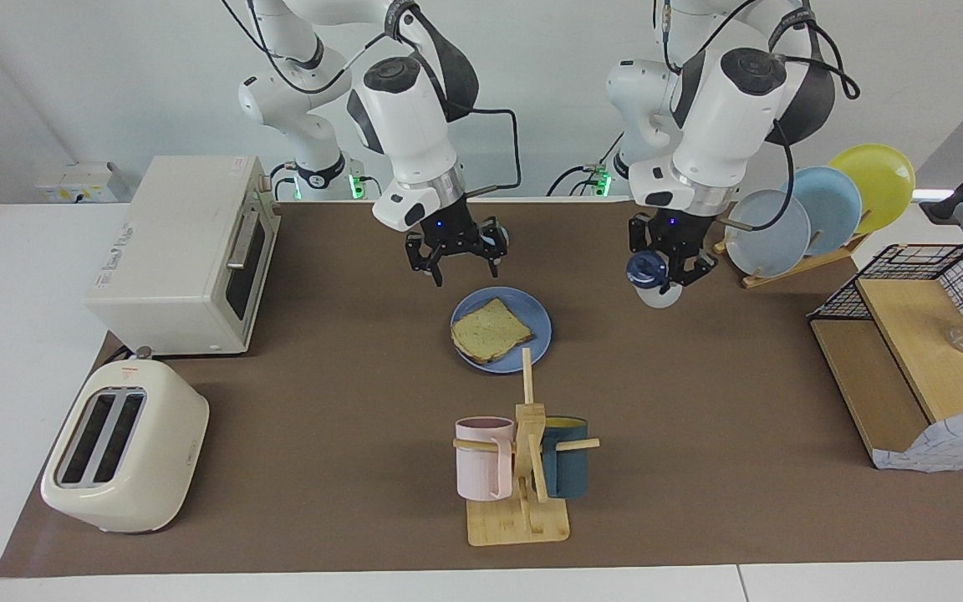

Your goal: Put bread on plate and add seasoning

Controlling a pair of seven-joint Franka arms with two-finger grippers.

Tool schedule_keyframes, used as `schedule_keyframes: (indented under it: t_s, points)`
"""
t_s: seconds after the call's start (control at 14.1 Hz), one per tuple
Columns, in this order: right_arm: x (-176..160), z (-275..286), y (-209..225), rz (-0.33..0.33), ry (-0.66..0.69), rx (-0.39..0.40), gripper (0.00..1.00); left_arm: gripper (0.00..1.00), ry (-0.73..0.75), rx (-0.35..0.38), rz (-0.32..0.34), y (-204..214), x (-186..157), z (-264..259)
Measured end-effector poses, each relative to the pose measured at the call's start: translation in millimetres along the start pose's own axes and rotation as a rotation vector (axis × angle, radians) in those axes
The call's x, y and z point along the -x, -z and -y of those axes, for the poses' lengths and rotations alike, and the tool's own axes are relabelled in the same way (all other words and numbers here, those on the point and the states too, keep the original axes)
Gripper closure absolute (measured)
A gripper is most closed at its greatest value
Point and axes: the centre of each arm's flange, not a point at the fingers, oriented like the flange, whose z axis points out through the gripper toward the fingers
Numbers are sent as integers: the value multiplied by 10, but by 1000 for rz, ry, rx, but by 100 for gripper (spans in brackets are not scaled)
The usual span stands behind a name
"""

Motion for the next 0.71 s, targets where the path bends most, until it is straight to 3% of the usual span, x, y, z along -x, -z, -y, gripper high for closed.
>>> schedule_keyframes:
  t_s: [0.21,0.36,0.43,0.64,0.71]
  points:
    - [-69,83,224,96,-132,-174,1,58,-140,39,42,-32,14,-609]
    - [-75,178,385,116,-168,-214,4,58,-185,49,58,-99,79,-914]
    - [-55,257,482,125,-192,-222,12,58,-200,51,60,-111,122,-996]
    - [21,521,801,142,-240,-244,48,58,-240,52,61,-135,156,-1177]
    - [62,614,866,143,-243,-253,52,58,-251,51,59,-140,144,-1230]
